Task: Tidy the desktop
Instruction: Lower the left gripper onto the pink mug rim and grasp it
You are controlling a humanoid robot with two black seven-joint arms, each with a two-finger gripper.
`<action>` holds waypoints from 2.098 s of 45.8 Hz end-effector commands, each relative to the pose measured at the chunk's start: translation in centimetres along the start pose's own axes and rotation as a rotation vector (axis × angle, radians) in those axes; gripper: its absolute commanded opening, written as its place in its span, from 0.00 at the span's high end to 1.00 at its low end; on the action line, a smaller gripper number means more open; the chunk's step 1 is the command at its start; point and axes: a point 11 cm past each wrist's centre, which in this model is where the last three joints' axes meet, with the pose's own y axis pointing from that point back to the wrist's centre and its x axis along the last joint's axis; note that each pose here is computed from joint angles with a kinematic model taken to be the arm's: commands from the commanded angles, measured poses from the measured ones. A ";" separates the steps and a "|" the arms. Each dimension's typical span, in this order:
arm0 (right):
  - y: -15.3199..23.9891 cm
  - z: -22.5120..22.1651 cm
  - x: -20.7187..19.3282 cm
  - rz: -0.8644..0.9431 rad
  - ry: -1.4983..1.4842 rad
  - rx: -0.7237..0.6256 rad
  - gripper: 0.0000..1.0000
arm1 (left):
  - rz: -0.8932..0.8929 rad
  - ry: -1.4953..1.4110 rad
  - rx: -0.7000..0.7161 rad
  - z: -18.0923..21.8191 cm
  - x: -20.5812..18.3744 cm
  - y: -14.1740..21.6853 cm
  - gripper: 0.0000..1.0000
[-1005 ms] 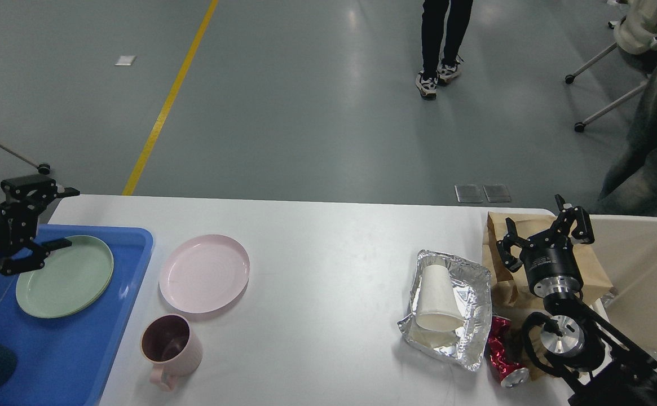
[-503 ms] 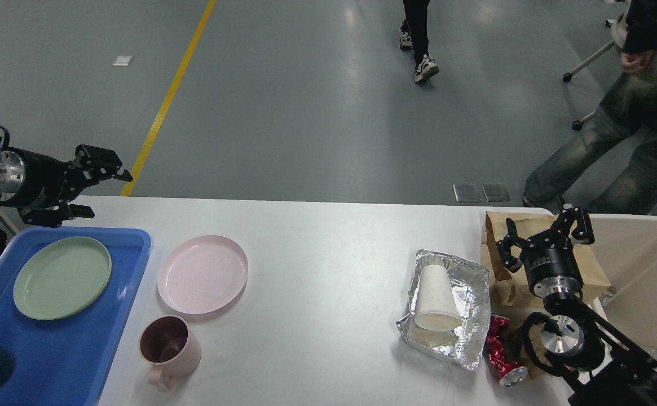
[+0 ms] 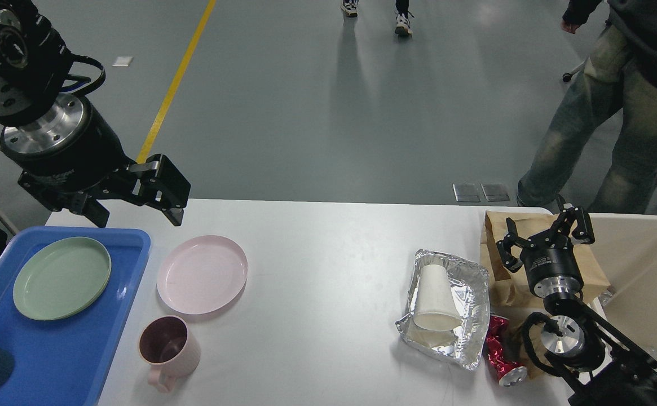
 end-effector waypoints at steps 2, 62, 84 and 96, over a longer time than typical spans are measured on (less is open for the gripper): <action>0.0 0.0 0.0 0.000 0.000 0.000 0.00 | -0.030 0.057 0.040 -0.7 -1.5 0.7 0.03; 0.0 0.0 0.0 0.000 0.000 0.000 0.00 | -0.094 0.256 0.175 -13.8 -9.0 -25.4 0.10; 0.0 0.0 -0.1 -0.001 0.000 0.001 0.00 | -0.057 0.263 0.144 -13.3 -9.4 -29.2 0.35; 0.0 0.0 0.0 0.001 -0.001 0.000 0.00 | -0.072 0.268 0.158 -13.4 -10.0 -29.5 0.83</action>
